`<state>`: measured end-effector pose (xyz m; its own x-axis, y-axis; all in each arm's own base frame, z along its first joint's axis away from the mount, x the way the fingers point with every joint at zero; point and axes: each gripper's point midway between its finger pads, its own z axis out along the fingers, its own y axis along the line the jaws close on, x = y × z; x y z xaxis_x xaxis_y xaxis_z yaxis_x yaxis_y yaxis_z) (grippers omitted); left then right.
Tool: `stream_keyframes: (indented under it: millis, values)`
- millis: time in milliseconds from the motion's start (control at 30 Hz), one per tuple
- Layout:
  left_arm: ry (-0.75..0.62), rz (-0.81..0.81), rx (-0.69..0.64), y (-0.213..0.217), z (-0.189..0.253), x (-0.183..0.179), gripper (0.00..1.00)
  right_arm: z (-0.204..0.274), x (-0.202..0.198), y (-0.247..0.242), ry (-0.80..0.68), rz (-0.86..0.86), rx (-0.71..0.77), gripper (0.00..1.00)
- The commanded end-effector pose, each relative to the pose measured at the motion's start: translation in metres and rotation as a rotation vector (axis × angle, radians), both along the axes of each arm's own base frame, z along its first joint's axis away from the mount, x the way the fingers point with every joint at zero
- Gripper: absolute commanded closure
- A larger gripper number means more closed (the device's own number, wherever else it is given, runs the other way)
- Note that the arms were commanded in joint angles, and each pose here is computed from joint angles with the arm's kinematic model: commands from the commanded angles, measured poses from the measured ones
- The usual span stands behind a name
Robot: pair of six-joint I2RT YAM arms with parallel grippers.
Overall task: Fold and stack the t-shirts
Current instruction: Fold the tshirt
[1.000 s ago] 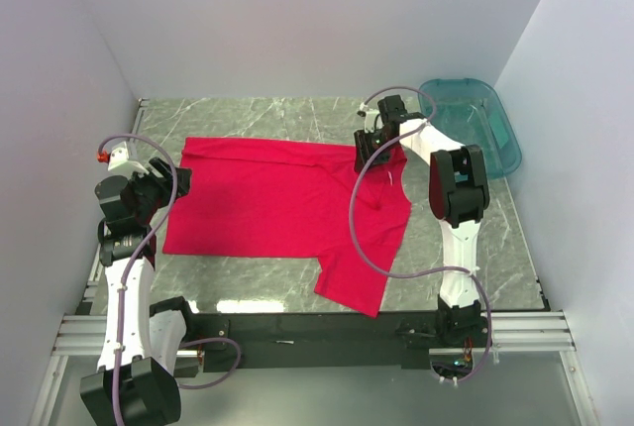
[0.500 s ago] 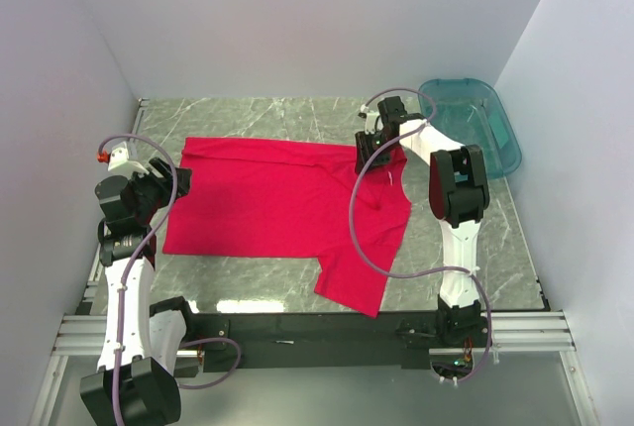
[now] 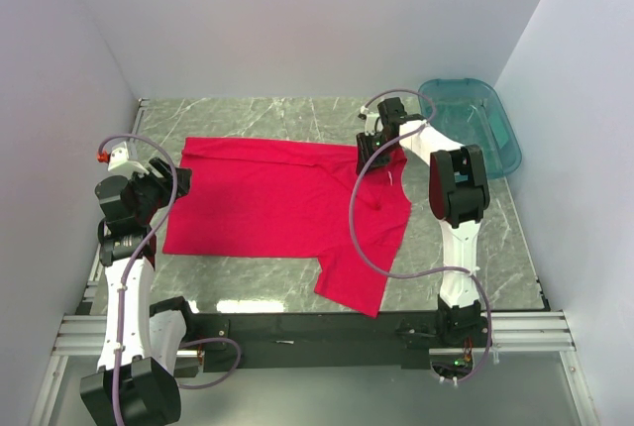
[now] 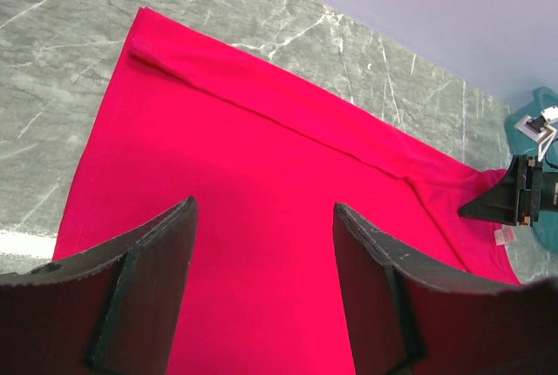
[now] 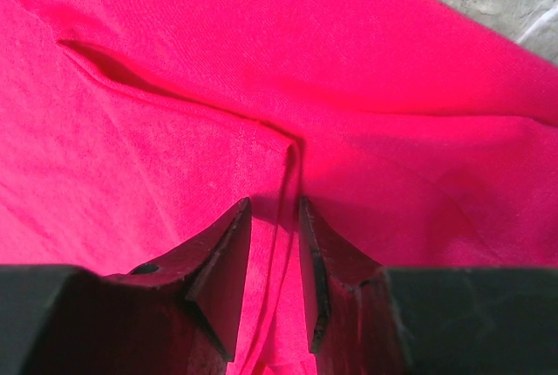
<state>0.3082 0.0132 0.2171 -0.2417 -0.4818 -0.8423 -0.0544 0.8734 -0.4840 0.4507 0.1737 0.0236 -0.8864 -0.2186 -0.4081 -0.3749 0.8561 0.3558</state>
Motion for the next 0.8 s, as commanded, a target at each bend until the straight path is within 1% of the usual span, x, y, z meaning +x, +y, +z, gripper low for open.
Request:
stream_keyframes:
  millis: [0,633,733,767]
  values:
    - [-0.029,-0.015,0.022,-0.0008,0.0044,0.0009,0.31,0.0009,-0.0112,0.0036,0.019,0.022,-0.010,0.65]
    - [-0.027,-0.016,0.020,-0.0012,0.0039,0.0014,0.31,0.0042,-0.0131,0.0069,0.014,0.032,0.004,0.78]
    - [-0.029,-0.015,0.021,-0.0007,0.0042,0.0015,0.31,0.0078,-0.0118,0.0066,-0.001,0.032,-0.001,0.83]
    - [-0.027,-0.015,0.022,-0.0006,0.0038,0.0016,0.31,0.0091,-0.0097,0.0060,-0.012,0.030,-0.005,0.87]
